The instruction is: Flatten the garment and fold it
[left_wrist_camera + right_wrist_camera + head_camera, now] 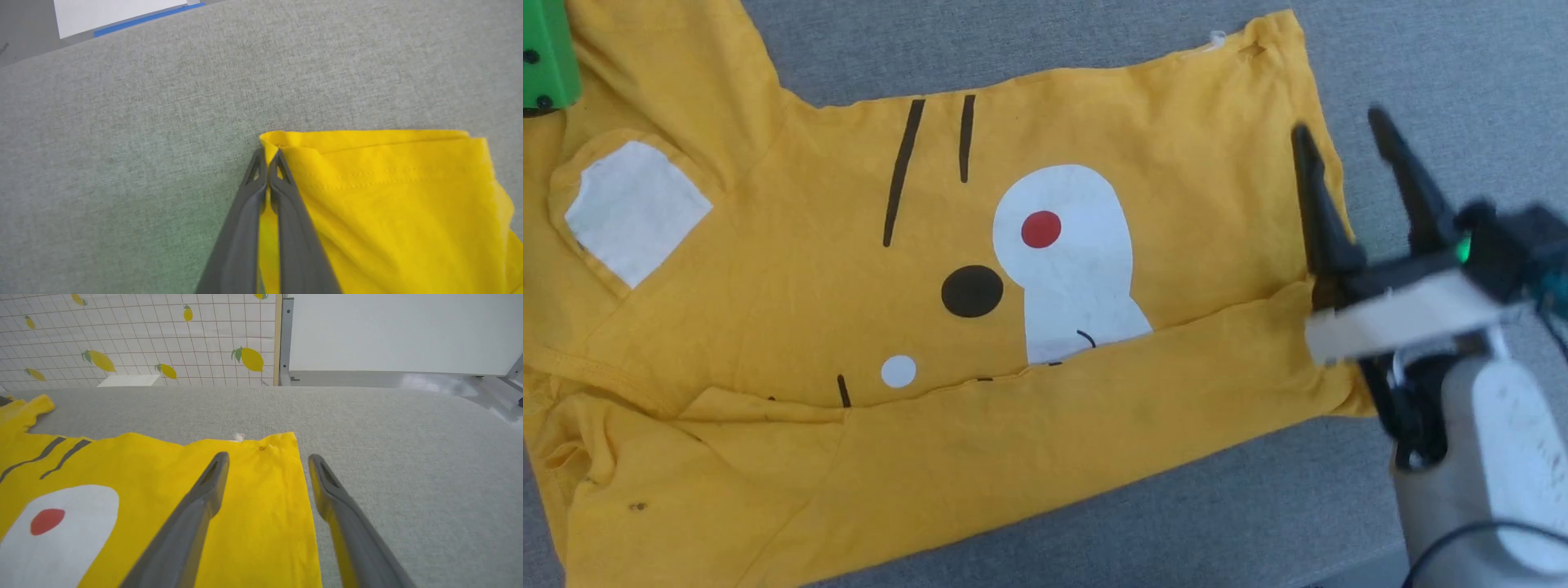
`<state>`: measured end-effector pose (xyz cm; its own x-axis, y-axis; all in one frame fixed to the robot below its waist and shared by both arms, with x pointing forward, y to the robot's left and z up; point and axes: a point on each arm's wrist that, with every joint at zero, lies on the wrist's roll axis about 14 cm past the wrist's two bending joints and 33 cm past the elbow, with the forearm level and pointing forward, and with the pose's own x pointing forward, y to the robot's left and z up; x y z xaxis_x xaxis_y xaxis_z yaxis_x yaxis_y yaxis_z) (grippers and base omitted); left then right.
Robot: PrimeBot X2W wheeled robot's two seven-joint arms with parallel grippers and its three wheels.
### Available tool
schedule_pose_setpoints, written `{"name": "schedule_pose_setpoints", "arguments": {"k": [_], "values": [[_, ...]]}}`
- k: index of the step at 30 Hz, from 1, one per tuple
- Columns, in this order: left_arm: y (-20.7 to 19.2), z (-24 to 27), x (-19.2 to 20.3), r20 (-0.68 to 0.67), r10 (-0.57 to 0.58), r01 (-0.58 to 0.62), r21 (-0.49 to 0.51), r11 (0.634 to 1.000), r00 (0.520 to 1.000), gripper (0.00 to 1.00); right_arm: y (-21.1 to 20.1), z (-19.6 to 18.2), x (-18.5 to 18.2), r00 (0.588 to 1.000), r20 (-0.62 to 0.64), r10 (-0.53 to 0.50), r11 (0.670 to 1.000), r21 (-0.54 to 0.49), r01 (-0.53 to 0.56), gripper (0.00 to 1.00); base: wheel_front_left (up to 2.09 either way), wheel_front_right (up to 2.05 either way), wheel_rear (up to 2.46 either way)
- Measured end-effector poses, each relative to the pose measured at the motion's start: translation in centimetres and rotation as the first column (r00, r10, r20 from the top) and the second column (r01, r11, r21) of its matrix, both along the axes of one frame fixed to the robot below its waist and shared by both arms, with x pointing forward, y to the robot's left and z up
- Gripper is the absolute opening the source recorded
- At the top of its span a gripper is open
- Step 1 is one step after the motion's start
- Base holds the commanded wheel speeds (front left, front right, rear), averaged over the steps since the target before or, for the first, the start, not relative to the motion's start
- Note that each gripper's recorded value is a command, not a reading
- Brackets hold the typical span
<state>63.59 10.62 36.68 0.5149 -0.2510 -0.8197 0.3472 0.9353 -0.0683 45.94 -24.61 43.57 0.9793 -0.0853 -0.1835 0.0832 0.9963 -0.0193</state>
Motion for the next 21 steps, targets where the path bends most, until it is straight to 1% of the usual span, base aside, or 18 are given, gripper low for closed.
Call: {"name": "schedule_pose_setpoints", "arguments": {"k": [2, 4, 7, 9, 11, 14, 18, 21], "values": [[0.1, 0.1, -0.1, 0.002, -0.002, 0.002, 0.002, 1.000, 1.000, 0.00, -0.2, 1.4, 2.2, 1.000, 0.005, 0.013, 1.000, -0.020, -0.013, 1.00, 0.00, 0.00, 0.00], [0.1, 0.2, -0.2, 0.004, -0.003, 0.003, 0.001, 1.000, 1.000, 0.00, -0.8, 1.9, 4.1, 0.999, -0.034, 0.008, 0.999, -0.031, -0.009, 1.00, 0.00, 0.00, 0.00], [0.2, 0.3, -0.3, 0.003, -0.003, 0.003, 0.001, 1.000, 1.000, 0.00, -2.3, 0.9, 6.2, 0.982, -0.189, -0.029, 0.999, -0.024, 0.025, 1.00, 0.00, 0.00, 0.00], [0.4, 0.3, -0.4, 0.003, -0.002, 0.002, 0.003, 1.000, 1.000, 0.00, -3.3, -0.4, 6.8, 0.949, -0.312, -0.055, 0.998, -0.006, 0.056, 1.00, 0.00, 0.00, 0.00], [0.4, 0.5, -0.5, 0.010, -0.003, 0.003, -0.002, 1.000, 1.000, 0.00, -3.6, -1.8, 7.1, 0.899, -0.434, -0.061, 0.997, 0.019, 0.077, 1.00, 0.00, 0.00, 0.00], [0.5, 0.6, -0.6, 0.019, 0.002, -0.002, -0.013, 1.000, 1.000, 0.00, -3.7, -3.4, 7.3, 0.829, -0.556, -0.059, 0.995, 0.036, 0.095, 1.00, 0.00, 0.00, 0.00], [0.8, 0.5, -0.8, 0.025, 0.003, -0.002, -0.018, 1.000, 1.000, 0.00, -3.6, -5.2, 7.2, 0.749, -0.660, -0.063, 0.995, 0.016, 0.098, 1.00, 0.00, 0.00, 0.00], [1.0, 0.3, -0.8, 0.026, 0.004, -0.003, -0.022, 1.000, 1.000, 0.00, -3.0, -5.9, 7.4, 0.715, -0.698, -0.047, 0.997, 0.015, 0.081, 1.00, 0.00, 0.00, 0.00]]}}
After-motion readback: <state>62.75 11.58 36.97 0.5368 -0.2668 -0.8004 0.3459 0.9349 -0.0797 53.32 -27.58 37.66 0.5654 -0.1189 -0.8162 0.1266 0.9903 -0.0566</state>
